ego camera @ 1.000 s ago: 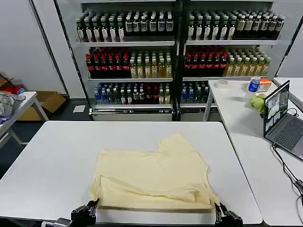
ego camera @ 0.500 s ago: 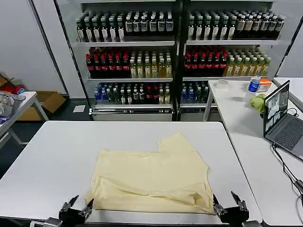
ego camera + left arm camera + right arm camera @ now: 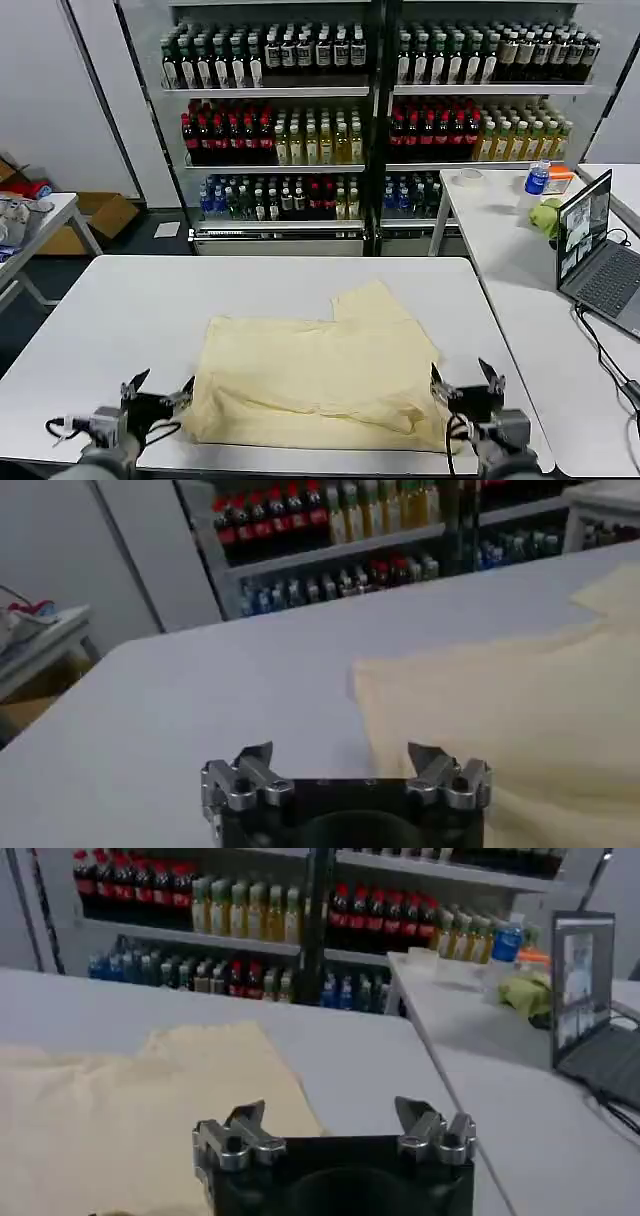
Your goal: Fold and organize the clothes.
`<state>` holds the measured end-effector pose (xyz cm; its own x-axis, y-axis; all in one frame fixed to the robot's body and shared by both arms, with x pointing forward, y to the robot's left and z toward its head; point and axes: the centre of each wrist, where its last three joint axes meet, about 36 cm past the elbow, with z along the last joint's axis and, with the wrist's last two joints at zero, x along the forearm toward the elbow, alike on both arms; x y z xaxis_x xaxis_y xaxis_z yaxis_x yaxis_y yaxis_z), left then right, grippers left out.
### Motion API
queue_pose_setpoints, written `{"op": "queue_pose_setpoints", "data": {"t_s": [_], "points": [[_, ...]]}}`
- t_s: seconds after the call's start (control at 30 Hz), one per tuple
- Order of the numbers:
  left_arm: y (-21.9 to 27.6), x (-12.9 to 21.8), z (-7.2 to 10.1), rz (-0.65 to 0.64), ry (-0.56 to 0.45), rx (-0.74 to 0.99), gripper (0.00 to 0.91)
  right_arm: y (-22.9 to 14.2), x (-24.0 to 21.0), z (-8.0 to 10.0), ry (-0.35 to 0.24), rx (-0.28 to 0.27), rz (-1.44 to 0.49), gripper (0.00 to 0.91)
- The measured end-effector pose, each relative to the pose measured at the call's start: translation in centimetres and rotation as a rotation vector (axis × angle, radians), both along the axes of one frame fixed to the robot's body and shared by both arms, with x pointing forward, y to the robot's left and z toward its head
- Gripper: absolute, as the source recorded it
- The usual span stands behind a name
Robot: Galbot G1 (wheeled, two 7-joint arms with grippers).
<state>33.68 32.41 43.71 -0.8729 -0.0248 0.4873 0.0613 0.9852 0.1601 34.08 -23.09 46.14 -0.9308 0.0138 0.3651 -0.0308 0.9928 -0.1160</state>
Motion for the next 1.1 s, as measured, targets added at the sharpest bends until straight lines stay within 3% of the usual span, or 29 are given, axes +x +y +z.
{"op": "queue_pose_setpoints", "data": {"t_s": [0.4,0.83,1.1], "points": [[-0.6,8.2,-0.7,-0.019,0.004,-0.038,0.907,2.1,10.2,-1.0,0.0,0.054,0.02,0.907],[-2.3,14.5,-1.9,-0.036,0.047,-0.079,0.907,3.5,19.8,-2.4,0.097,0.143,-0.004,0.907],[-2.8,16.2,-2.6,-0.037,0.073,-0.088,0.907,5.0,24.0,-3.0,0.149,0.178,0.005,0.907]]}}
